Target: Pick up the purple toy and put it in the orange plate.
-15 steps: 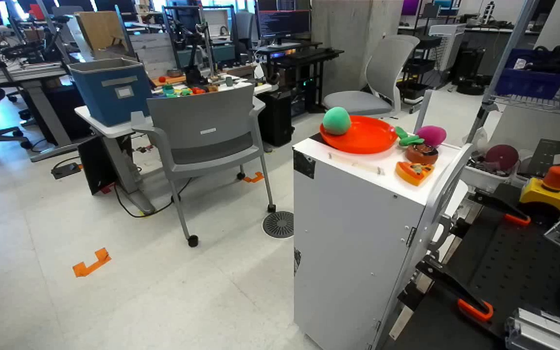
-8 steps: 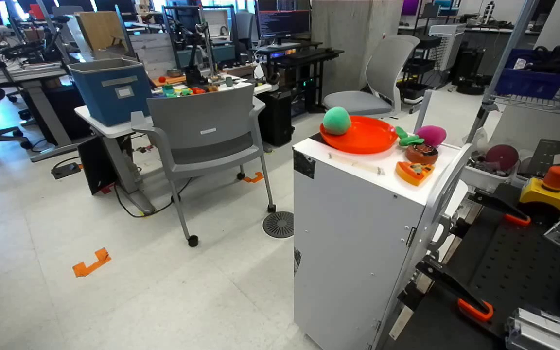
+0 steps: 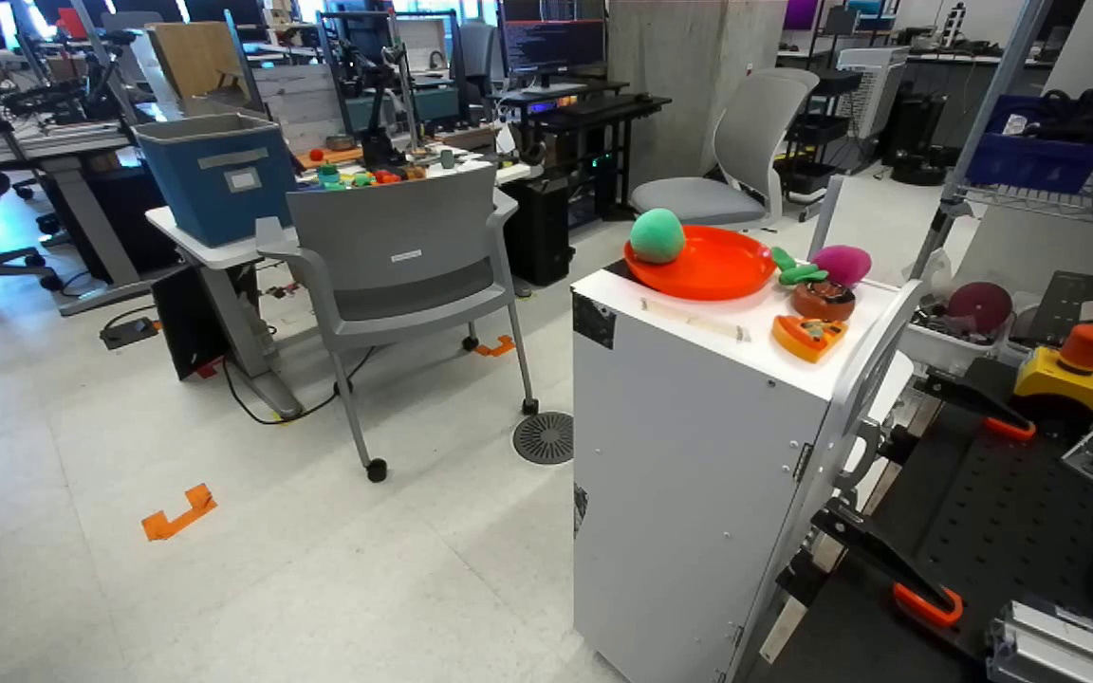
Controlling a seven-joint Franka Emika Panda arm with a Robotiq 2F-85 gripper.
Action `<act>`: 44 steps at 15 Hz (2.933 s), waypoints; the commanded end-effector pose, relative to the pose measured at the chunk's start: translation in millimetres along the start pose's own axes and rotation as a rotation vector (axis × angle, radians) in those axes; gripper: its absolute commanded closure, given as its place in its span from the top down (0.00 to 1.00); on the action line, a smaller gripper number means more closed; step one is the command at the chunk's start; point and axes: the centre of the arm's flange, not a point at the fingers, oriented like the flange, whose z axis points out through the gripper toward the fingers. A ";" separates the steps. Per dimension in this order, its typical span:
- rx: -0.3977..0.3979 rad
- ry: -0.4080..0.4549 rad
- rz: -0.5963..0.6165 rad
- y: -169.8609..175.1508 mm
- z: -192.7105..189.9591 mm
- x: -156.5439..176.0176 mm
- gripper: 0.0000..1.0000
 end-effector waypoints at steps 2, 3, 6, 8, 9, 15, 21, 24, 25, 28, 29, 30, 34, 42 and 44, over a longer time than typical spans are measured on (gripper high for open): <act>0.002 0.095 0.124 8.5 -1.7 8.1 1.00; -0.004 0.115 0.153 10.3 -2.1 10.8 1.00; -0.036 0.132 0.192 17.5 -0.7 16.9 1.00; -0.054 0.114 0.196 26.5 1.9 19.0 1.00; -0.059 0.101 0.193 31.7 3.1 19.9 1.00; -0.031 0.024 0.197 65.3 17.8 36.5 1.00; 0.040 -0.071 0.182 96.3 29.5 47.9 1.00; 0.070 -0.100 0.206 107.2 30.5 52.0 1.00; 0.082 -0.098 0.217 108.9 30.2 52.9 1.00; 0.117 -0.086 0.286 108.4 27.1 56.9 1.00; 0.133 -0.079 0.314 107.4 25.6 58.0 1.00; 0.154 -0.039 0.336 106.2 24.0 61.7 1.00; 0.148 0.074 0.430 105.6 18.9 71.1 1.00; 0.045 0.081 0.417 118.8 23.3 77.6 1.00; -0.007 0.082 0.412 124.5 26.1 79.3 1.00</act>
